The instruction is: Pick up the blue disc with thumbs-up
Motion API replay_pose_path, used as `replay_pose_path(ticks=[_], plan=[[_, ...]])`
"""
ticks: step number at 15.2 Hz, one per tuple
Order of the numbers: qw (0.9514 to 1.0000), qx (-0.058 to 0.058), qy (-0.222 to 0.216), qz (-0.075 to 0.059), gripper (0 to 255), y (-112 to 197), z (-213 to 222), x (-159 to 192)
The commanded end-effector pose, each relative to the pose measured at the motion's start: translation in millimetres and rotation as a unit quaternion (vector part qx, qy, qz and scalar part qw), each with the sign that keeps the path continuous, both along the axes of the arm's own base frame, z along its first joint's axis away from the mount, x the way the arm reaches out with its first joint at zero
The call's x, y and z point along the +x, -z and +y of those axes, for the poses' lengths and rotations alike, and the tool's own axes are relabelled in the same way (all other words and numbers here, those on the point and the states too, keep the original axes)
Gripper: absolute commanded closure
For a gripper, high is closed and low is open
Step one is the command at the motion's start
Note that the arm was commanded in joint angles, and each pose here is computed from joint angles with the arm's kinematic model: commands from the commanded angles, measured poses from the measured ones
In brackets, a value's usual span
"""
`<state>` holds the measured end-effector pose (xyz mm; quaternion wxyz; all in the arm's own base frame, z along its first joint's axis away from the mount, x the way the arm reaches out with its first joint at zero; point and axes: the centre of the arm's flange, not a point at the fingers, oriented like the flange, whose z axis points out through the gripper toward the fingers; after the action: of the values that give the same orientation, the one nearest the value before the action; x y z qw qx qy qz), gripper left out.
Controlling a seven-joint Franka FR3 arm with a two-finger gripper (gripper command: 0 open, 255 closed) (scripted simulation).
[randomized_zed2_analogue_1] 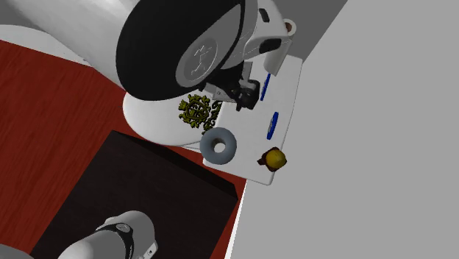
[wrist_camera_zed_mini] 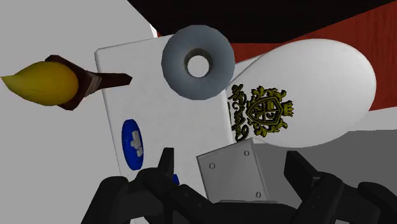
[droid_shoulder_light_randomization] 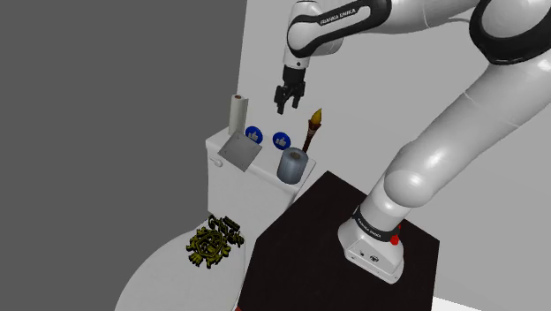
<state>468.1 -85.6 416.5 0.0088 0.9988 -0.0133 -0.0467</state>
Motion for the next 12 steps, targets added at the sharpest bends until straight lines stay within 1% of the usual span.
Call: replay_pose_path(ticks=[1, 12], plan=[[1.0000, 0.001, -0.008, 0.001, 0, 17.8, -7.7, 23.2], [0.9986, 0.010, -0.050, 0.011, 0, 112.7, -45.4, 129.9]])
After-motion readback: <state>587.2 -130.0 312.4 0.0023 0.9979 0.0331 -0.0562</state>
